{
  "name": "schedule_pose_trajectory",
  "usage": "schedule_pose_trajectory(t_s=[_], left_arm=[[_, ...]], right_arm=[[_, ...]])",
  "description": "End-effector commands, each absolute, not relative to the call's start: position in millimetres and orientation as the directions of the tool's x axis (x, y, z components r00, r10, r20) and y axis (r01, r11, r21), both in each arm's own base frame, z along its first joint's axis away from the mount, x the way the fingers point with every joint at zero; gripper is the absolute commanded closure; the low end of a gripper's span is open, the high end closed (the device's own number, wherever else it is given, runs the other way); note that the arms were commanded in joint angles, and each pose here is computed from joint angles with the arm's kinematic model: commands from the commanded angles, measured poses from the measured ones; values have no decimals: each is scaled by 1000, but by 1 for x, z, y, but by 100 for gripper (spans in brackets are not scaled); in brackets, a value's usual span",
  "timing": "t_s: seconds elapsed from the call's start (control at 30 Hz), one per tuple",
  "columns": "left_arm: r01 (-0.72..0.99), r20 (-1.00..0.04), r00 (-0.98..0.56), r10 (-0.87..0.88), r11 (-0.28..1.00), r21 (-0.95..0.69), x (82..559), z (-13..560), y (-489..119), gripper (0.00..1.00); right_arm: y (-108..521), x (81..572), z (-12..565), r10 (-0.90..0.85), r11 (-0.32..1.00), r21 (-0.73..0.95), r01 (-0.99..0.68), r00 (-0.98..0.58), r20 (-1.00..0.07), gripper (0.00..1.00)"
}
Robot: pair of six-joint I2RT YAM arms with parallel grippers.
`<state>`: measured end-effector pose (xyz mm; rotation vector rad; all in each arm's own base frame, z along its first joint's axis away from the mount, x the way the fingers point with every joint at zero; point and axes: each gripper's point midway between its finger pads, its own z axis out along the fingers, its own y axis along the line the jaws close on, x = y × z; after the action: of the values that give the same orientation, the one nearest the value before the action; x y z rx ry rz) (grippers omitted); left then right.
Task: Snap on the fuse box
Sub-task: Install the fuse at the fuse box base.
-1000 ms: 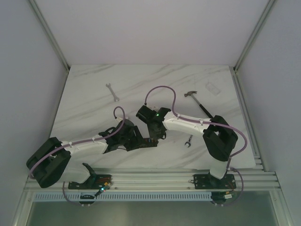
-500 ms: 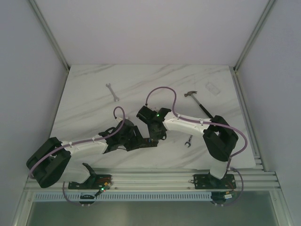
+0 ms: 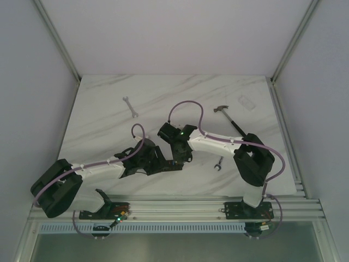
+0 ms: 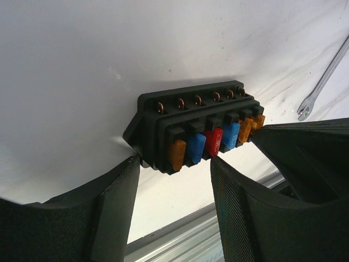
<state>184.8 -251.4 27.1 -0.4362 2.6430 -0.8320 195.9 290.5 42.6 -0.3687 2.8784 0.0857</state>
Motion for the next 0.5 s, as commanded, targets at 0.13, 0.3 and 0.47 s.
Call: schedule_pose_trajectory(t_s=[0.13, 0.3, 0.47], left_arm=[[-208, -211, -900, -382, 800, -562, 179, 13, -245, 36], [-219, -215, -891, -400, 794, -567, 180, 14, -243, 36], [-206, -241, -877, -415, 779, -592, 188, 26, -247, 36]], right_arm=[[242, 153, -59, -312, 931, -187, -314, -949, 42, 100], [237, 161, -67, -342, 912, -230, -340, -939, 32, 100], [260, 199, -24, -364, 924, -177, -340, -923, -127, 100]])
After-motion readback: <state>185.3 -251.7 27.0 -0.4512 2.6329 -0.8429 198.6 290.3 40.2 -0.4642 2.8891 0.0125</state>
